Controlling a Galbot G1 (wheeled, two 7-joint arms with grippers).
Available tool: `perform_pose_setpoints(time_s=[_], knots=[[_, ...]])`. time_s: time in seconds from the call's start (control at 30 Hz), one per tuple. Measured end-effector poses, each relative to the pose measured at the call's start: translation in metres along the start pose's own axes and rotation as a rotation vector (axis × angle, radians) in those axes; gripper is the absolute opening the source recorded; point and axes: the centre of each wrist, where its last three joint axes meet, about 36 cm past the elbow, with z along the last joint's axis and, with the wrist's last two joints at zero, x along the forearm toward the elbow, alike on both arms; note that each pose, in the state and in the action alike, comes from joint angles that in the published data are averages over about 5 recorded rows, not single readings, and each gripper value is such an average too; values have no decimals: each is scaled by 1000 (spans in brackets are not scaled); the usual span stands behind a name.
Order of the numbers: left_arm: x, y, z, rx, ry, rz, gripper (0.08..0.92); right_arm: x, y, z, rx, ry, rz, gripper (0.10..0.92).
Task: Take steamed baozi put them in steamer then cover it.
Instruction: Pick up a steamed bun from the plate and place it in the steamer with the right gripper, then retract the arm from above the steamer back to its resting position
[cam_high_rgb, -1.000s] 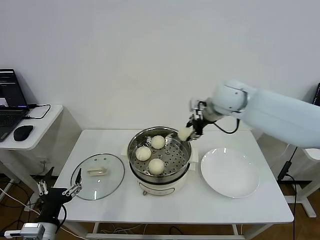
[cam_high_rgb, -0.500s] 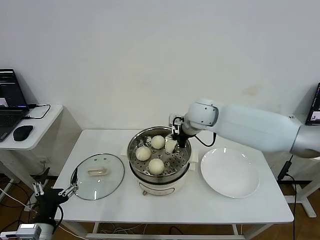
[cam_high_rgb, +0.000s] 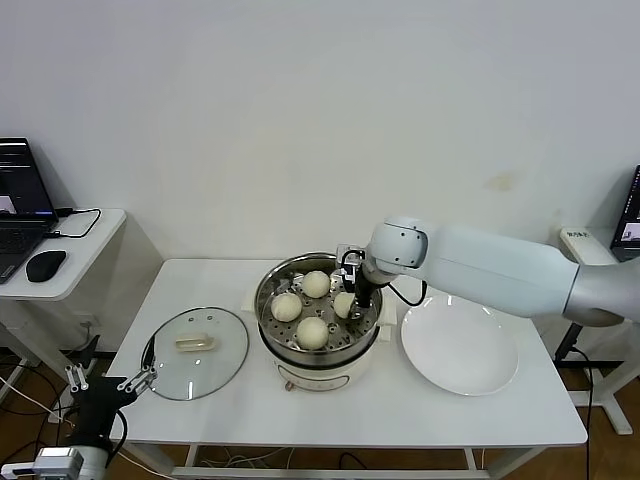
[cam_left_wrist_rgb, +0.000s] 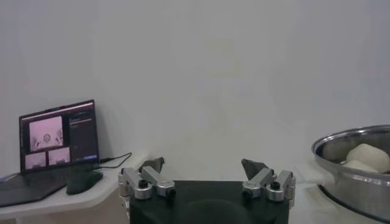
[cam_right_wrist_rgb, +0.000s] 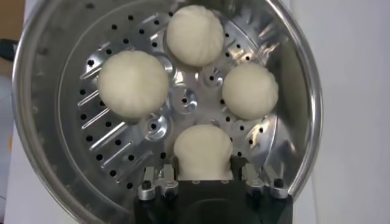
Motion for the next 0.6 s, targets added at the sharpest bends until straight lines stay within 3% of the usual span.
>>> perform_pose_setpoints(time_s=[0.23, 0.6], knots=[[-3, 0, -1, 1, -6, -1, 823, 20, -1, 0, -5, -42, 29, 805], [-3, -2, 3, 15, -5, 1, 823, 54, 29, 36, -65, -230, 199, 823]])
